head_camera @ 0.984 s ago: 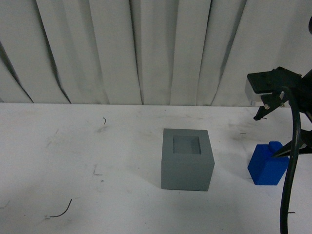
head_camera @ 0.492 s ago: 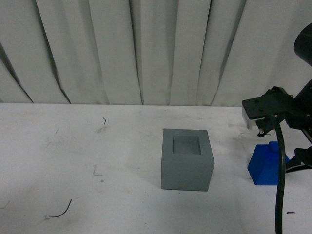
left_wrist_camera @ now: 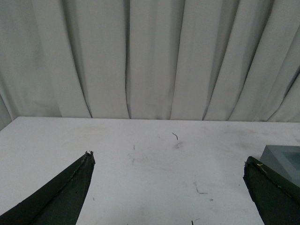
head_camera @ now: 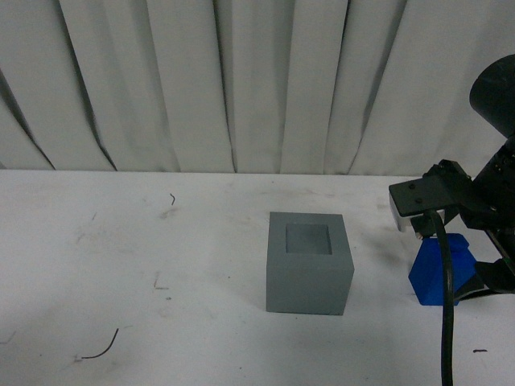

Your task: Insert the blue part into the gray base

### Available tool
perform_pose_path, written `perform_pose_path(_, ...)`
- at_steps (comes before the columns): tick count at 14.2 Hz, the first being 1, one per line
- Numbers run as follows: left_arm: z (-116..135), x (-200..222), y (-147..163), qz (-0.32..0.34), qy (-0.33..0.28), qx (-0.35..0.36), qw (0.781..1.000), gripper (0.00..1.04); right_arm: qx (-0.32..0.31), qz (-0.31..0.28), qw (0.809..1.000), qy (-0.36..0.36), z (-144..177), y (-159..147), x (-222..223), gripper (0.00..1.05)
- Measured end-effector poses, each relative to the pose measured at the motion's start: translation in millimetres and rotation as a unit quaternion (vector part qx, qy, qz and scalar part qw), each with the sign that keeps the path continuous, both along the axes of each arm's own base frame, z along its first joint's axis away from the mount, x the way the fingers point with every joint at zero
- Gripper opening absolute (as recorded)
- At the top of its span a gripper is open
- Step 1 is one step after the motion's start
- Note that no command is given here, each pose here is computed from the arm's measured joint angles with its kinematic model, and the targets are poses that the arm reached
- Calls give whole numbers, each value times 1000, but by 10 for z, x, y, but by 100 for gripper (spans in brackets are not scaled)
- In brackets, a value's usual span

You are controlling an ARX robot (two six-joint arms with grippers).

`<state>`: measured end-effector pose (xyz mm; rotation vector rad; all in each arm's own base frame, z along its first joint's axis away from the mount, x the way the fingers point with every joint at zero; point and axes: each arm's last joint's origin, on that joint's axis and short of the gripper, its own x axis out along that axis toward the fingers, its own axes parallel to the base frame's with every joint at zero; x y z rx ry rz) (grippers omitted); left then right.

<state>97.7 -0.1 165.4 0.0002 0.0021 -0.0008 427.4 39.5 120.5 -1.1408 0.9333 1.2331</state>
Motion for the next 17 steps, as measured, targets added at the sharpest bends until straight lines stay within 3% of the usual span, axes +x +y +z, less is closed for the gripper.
perform_pose_path(3,0,0,0,0,0,0,1000,98,-10,-2,1000,5,-73,-10,-23,98)
perform_pose_path(4,0,0,0,0,0,0,1000,98,-10,-2,1000,5,-86,-10,-21,90)
perform_pose_path(7,0,0,0,0,0,0,1000,98,-11,-2,1000,-3,-93,-12,-7,54)
perform_pose_path(8,0,0,0,0,0,0,1000,98,-11,-3,1000,-4,-93,-20,-5,48)
perform_pose_path(14,0,0,0,0,0,0,1000,98,-7,-11,1000,12,-53,-92,-29,47)
perform_pose_path(17,0,0,0,0,0,0,1000,98,0,-11,1000,21,178,-70,-25,47)
